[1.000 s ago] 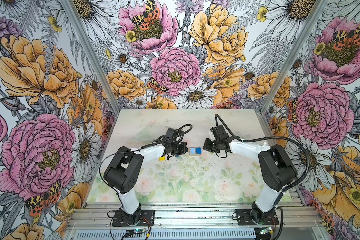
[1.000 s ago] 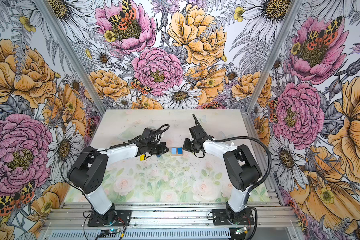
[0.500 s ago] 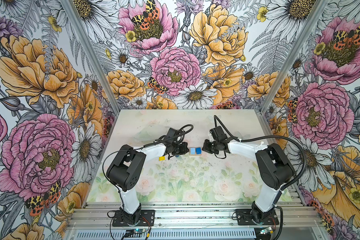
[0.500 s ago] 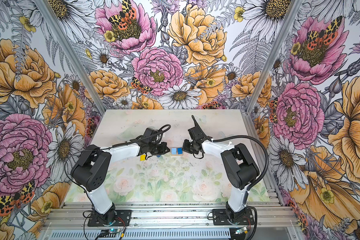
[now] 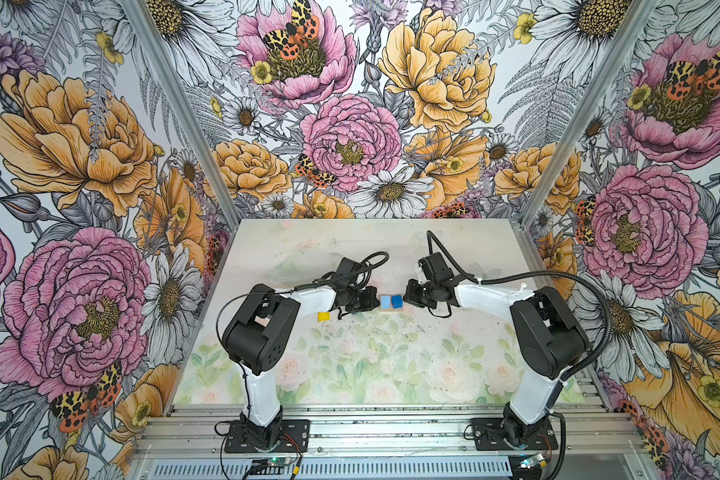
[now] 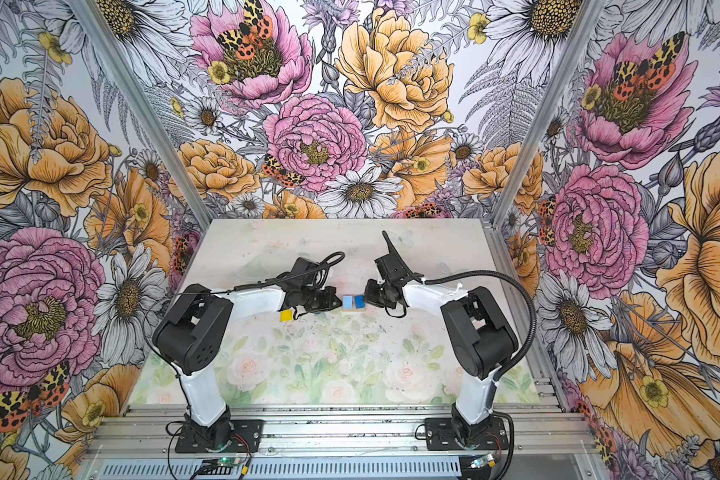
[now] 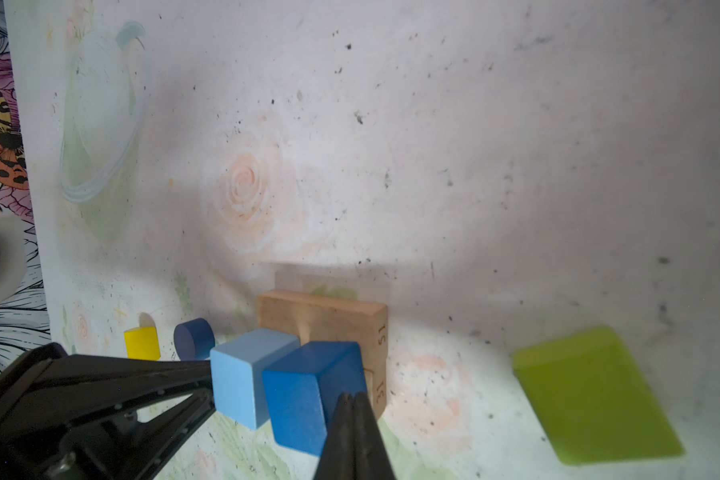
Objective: Build the wood block tower
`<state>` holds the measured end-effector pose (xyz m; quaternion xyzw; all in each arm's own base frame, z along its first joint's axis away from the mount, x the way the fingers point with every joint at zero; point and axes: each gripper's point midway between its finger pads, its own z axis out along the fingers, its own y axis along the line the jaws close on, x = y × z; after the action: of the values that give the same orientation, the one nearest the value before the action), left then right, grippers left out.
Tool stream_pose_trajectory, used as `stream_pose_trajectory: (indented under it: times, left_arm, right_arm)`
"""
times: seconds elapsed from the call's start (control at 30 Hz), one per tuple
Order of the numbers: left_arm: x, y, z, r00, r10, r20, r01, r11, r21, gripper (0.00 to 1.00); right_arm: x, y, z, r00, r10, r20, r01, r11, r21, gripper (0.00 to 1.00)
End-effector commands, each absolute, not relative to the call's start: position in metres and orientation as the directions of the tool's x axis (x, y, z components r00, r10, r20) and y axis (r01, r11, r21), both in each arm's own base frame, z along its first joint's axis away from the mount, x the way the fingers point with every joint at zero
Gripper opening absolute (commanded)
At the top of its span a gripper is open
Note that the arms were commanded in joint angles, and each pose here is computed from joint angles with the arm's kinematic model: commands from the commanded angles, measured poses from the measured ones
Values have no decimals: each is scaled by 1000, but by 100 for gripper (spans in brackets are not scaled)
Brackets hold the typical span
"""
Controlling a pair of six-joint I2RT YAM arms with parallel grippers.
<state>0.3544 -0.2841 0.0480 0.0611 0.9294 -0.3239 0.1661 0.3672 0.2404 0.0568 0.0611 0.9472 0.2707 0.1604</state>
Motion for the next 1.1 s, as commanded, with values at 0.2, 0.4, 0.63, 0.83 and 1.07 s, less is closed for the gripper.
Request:
stream_pose_trajectory:
  times: [0.2,0.4,0.63,0.83,1.07]
  left_arm:
    - [360,-296,64,-925,11,-380,259,749,-609,0]
    - [361,-298,64,-925,13,-379,262,744,-615,0]
    - [362,-301,64,-926,12,-378,262,741,-618,0]
    - [363,-302,65,-926,13,-378,264,736,-623,0]
    - [364,-303,65,-926,13,-378,265,736,-624,0]
  right_arm:
    - [371,247,57,-938,206,-278,23,838,545,0]
    - [370,250,57,-940,202,-275,19,836,548,0]
    - [369,253,57,-941,195,-276,12,835,549,0]
    - [369,256,57,-943,192,-271,11,833,553,0]
    - [368,258,56,-945,189,-267,10,833,553,0]
